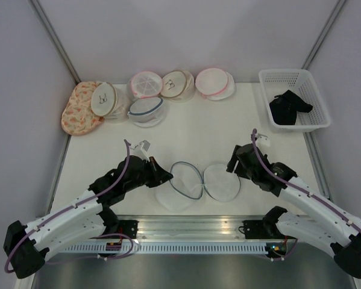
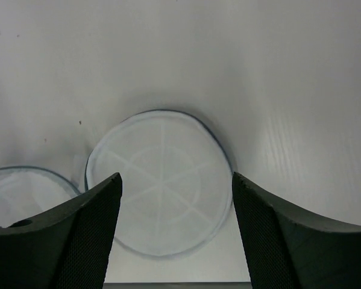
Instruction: Unzip the laundry bag and remove the bra
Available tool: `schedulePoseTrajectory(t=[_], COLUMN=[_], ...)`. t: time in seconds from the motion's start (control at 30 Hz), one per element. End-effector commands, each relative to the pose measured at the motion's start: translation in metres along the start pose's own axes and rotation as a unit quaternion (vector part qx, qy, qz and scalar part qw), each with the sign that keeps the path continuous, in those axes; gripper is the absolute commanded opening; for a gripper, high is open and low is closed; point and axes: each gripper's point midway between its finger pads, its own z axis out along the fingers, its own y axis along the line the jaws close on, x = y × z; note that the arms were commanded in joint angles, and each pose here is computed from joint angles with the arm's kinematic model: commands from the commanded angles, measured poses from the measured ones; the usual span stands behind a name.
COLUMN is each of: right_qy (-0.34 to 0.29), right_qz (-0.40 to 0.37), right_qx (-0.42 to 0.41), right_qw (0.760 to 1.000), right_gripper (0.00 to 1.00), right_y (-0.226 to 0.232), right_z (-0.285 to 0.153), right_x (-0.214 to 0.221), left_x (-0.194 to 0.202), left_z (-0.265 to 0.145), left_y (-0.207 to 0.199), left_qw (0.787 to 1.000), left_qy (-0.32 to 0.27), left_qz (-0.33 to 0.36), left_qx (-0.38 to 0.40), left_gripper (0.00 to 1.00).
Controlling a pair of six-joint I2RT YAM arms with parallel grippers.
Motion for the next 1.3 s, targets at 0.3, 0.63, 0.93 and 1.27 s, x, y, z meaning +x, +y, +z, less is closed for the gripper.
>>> schedulePoseTrajectory(t=[0.3,0.63,0.93,1.27], right_qy=[0.041,0.066,0.061,-0.033], right_qz=[0.133,0.15,0.165,0.116], right_qx=[-0.017,-0.012,-0.009,-0.042], right_qw=[0.99,0.986,0.984,0.992], right_gripper=[0.77,0.76,0.51,0.0], right_y=[-0.002,-0.005,-0.012,0.014], right_z=[0.002,0.019,0.031,0.015], right_x=[0.082,0.122,0.137,0.077], left_x=[-0.009,-0.006,-0.001,-0.001], left_z=[-0.01,-0.009,-0.008,-0.009], left_y=[-0.009,-0.005,0.001,-0.002], left_qw=[1.0,1.0,1.0,1.0], left_qy=[-0.022,-0.015,-0.01,-0.007], left_qz=[0.002,0.002,-0.004,-0.001], left_qx=[0.016,0.01,0.003,0.009], left_gripper=[0.02,0.02,0.02,0.02])
